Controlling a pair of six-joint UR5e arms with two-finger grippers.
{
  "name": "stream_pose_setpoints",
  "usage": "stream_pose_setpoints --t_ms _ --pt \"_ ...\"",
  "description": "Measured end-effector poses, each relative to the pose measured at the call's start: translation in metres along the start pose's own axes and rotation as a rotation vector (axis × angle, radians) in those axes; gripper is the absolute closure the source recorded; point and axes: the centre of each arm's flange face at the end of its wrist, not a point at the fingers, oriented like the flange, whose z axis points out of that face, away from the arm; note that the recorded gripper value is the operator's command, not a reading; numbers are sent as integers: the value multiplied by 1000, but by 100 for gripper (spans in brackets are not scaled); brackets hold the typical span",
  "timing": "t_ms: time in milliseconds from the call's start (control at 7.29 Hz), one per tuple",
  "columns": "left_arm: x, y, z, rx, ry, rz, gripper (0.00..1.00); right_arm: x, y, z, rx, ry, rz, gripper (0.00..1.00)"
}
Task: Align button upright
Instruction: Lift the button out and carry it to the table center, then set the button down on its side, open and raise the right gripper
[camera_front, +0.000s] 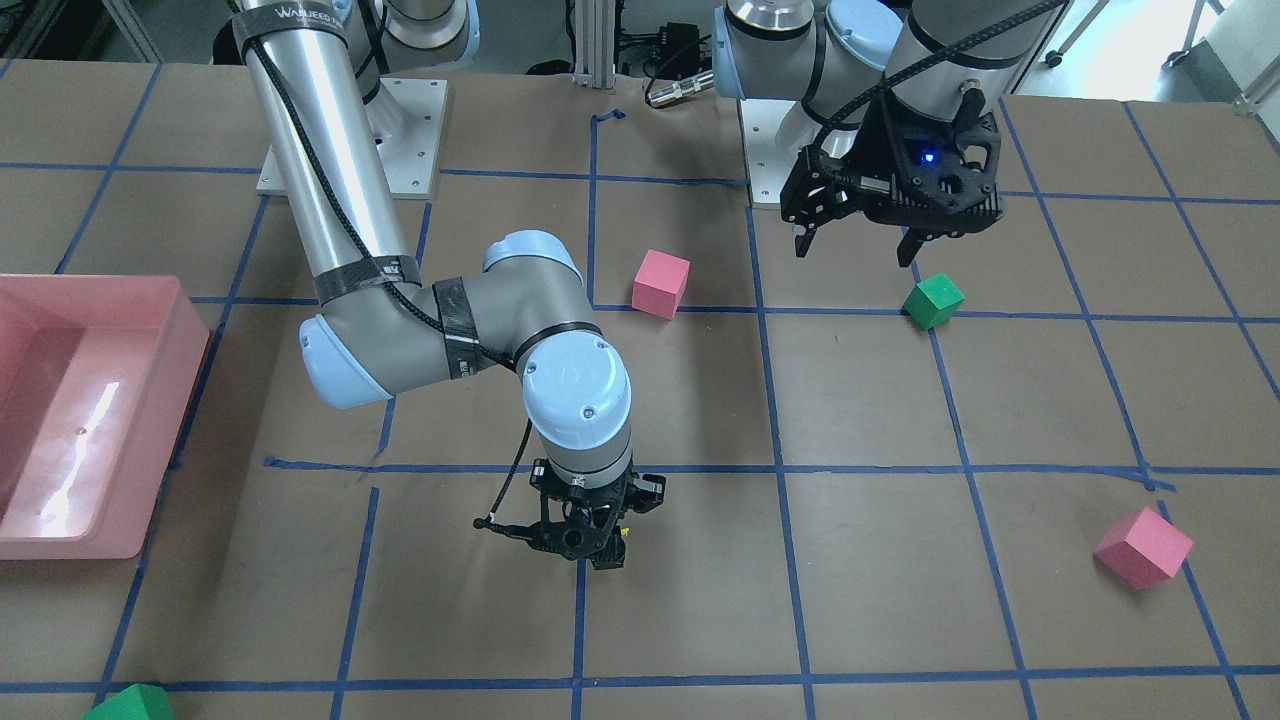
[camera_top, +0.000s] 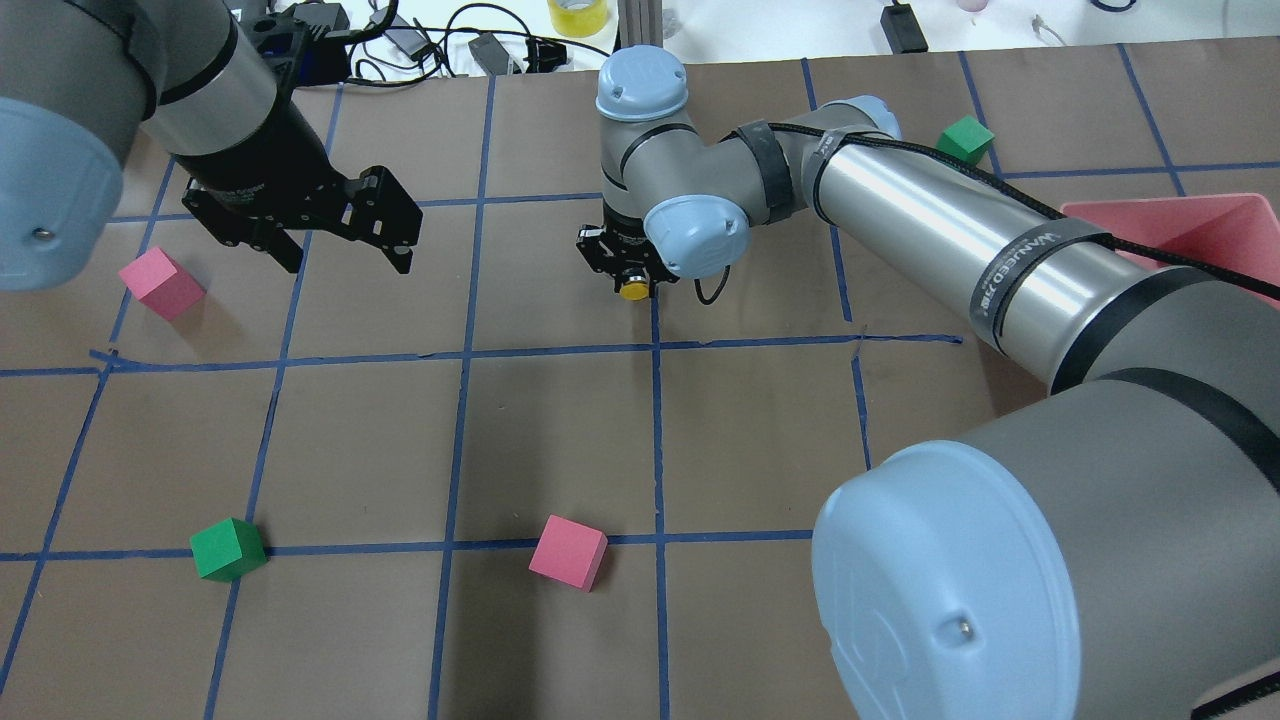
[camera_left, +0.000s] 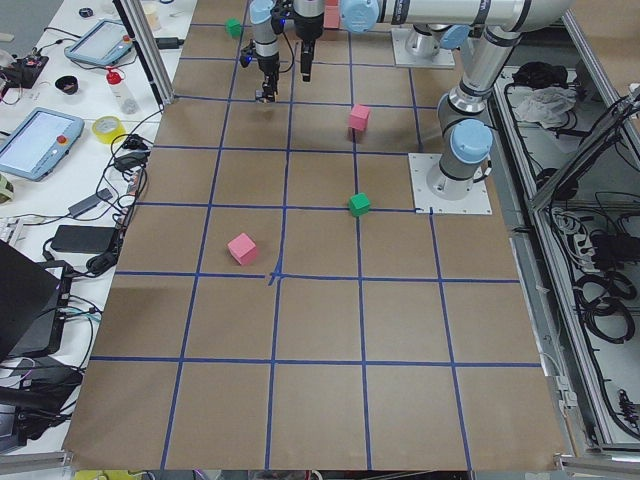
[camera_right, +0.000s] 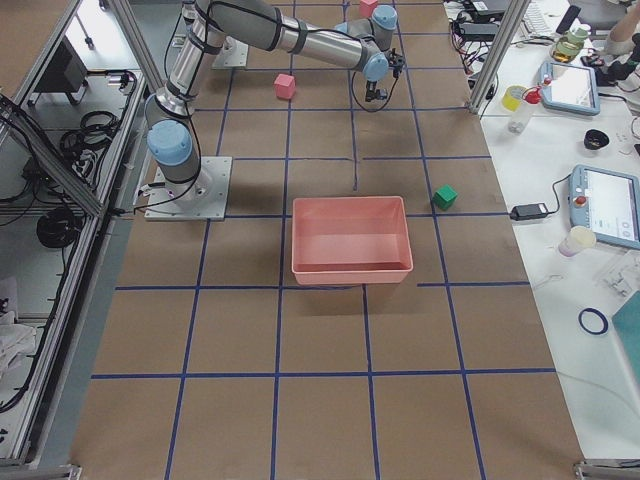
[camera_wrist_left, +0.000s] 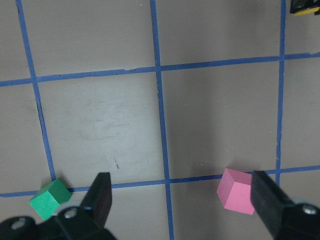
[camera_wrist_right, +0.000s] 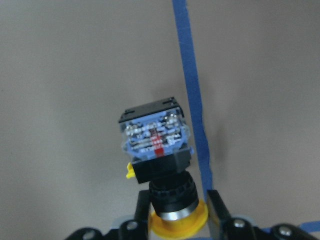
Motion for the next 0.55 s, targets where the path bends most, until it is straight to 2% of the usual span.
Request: stream_pose_setpoints --t_ms 137,275,412,549 --pt "0 0 0 0 0 0 0 -3 3 8 -10 3 3 88" --pt "0 0 0 0 0 0 0 -5 5 14 -17 7 2 15" --pt "0 0 0 0 0 0 0 -6 6 19 -22 11 3 0" --pt "0 0 0 -1 -1 0 0 -4 7 19 -21 16 3 0"
